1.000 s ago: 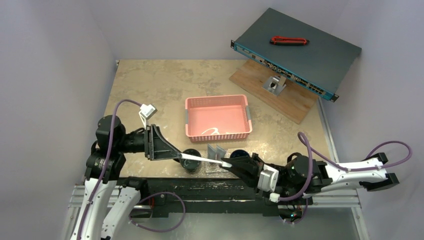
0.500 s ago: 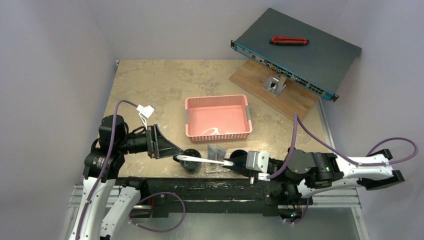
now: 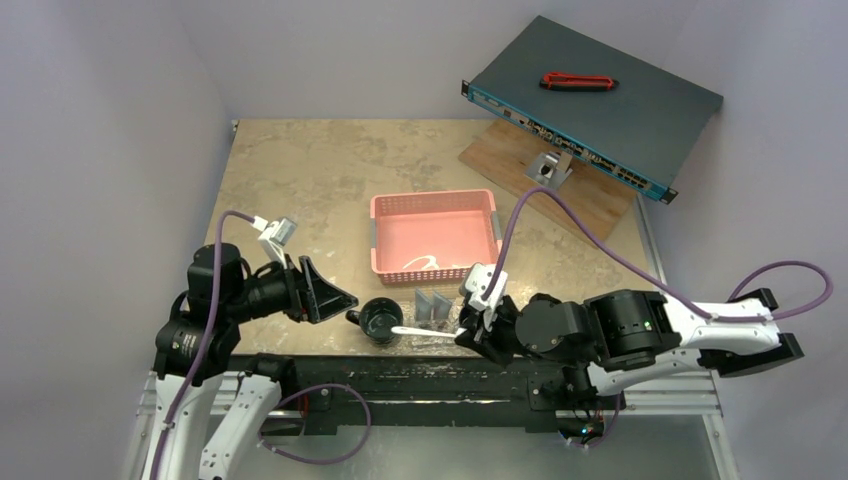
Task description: Prepare toiletry sets of a toothbrush and toothpaste on the tray
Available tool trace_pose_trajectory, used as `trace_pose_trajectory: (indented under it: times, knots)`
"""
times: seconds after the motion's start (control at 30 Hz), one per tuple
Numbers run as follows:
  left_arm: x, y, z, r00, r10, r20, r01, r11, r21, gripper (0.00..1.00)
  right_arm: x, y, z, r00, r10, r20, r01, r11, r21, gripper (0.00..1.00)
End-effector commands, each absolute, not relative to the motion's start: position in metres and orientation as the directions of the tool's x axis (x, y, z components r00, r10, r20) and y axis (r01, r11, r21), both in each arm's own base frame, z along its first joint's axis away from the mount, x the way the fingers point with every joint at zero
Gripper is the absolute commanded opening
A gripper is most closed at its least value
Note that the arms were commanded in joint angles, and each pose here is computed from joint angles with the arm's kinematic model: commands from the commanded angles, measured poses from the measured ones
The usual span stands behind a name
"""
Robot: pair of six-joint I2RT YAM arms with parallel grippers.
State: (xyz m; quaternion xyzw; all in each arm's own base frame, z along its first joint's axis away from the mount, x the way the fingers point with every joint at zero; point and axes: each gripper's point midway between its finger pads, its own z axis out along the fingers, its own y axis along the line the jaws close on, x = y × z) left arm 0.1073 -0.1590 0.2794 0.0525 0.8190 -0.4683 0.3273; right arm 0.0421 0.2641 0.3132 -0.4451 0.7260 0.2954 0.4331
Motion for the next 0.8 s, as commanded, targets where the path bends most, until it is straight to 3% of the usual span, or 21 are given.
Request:
trace_pose_trajectory:
  times: [0.0,0.37,0.77]
  knots:
    - [0.113,-0.155,0.276,-0.750,-0.194,-0.632,0.424,0.592,-0.685,0.71,0.044,0.233,0.305,-0.412,-0.396,-0.821,-0.812,0.568,0.134,0.00]
    - [0.126,-0.152,0.256,-0.746,-0.182,-0.641,0.415,0.625,-0.661,0.70,0.040,0.216,0.286,-0.565,-0.445,-0.694,-0.700,0.705,0.117,0.00]
    - [0.138,-0.150,0.242,-0.736,-0.176,-0.654,0.414,0.648,-0.640,0.70,0.065,0.218,0.266,-0.615,-0.461,-0.639,-0.631,0.774,0.048,0.00]
